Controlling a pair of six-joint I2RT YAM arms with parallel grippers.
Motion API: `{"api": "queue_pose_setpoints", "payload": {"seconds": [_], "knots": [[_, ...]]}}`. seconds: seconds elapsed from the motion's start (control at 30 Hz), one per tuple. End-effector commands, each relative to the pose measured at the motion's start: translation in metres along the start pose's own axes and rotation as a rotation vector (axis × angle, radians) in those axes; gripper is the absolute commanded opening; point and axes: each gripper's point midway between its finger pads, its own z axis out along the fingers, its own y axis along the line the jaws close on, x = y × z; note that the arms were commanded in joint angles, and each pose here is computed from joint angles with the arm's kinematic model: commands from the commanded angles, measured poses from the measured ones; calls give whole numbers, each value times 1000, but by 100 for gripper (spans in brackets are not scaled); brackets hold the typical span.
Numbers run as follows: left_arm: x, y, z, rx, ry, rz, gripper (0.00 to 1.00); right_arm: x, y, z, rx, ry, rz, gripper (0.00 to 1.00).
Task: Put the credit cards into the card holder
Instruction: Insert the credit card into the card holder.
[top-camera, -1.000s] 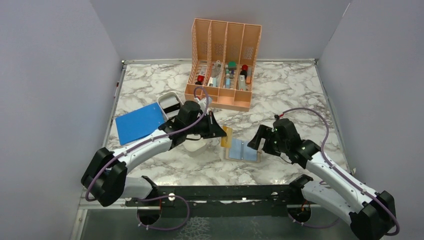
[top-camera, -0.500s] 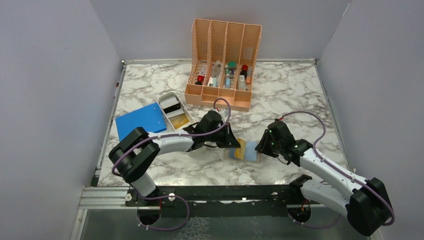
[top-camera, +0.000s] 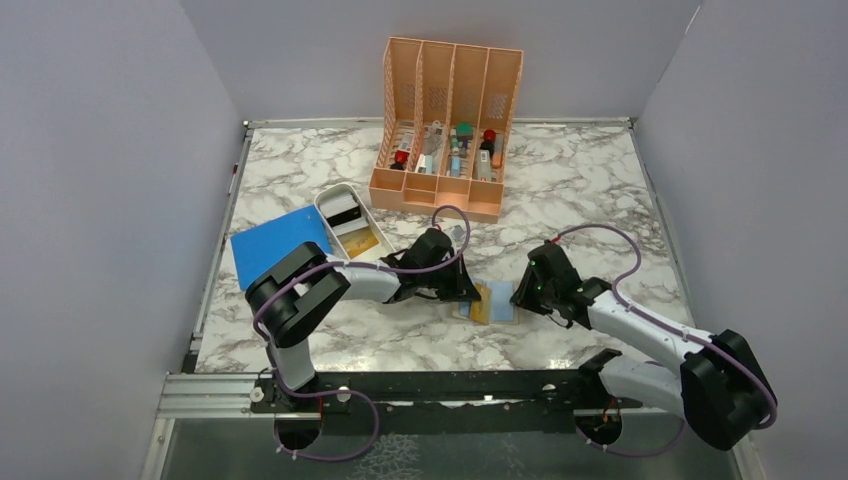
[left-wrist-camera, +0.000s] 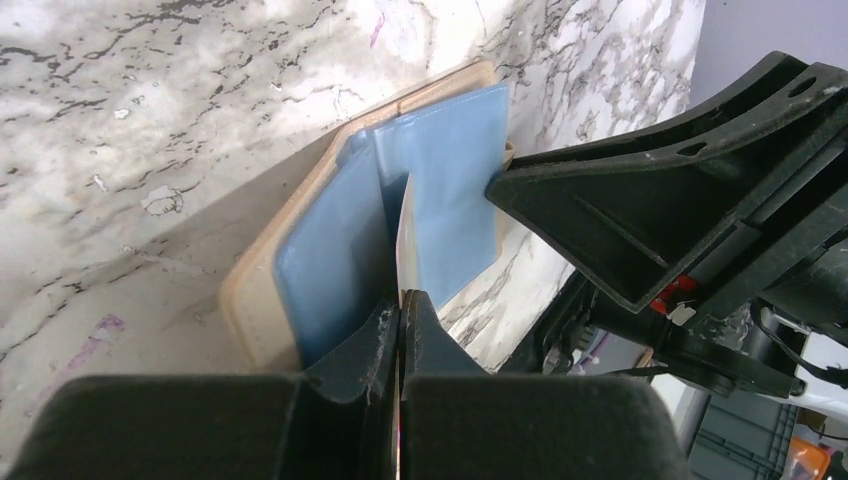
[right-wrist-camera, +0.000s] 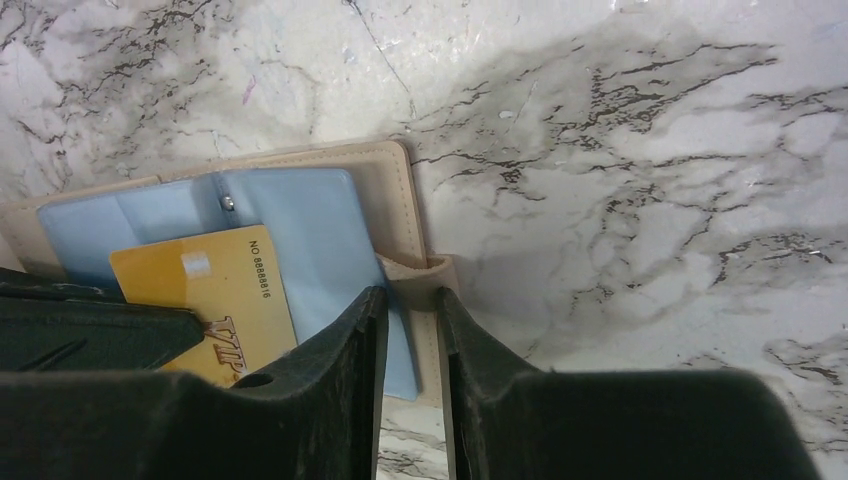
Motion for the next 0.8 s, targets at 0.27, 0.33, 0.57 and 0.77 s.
{"api": "queue_pose_setpoints", "payload": {"seconds": [0.27, 0.33, 0.57, 0.77], "knots": [[-12, 16, 7, -87, -63, 28, 0, 1, -10, 10, 30, -17, -7, 26], [-13, 17, 5, -96, -71, 19, 0, 2, -12, 11, 39, -13, -8, 26], [-13, 18, 3, -76, -66, -19, 0, 0, -17, 11, 72, -21, -10, 25], [-19, 22, -2, -103, -98, -38, 0, 3, -18, 12, 69, -17, -10, 25]]}}
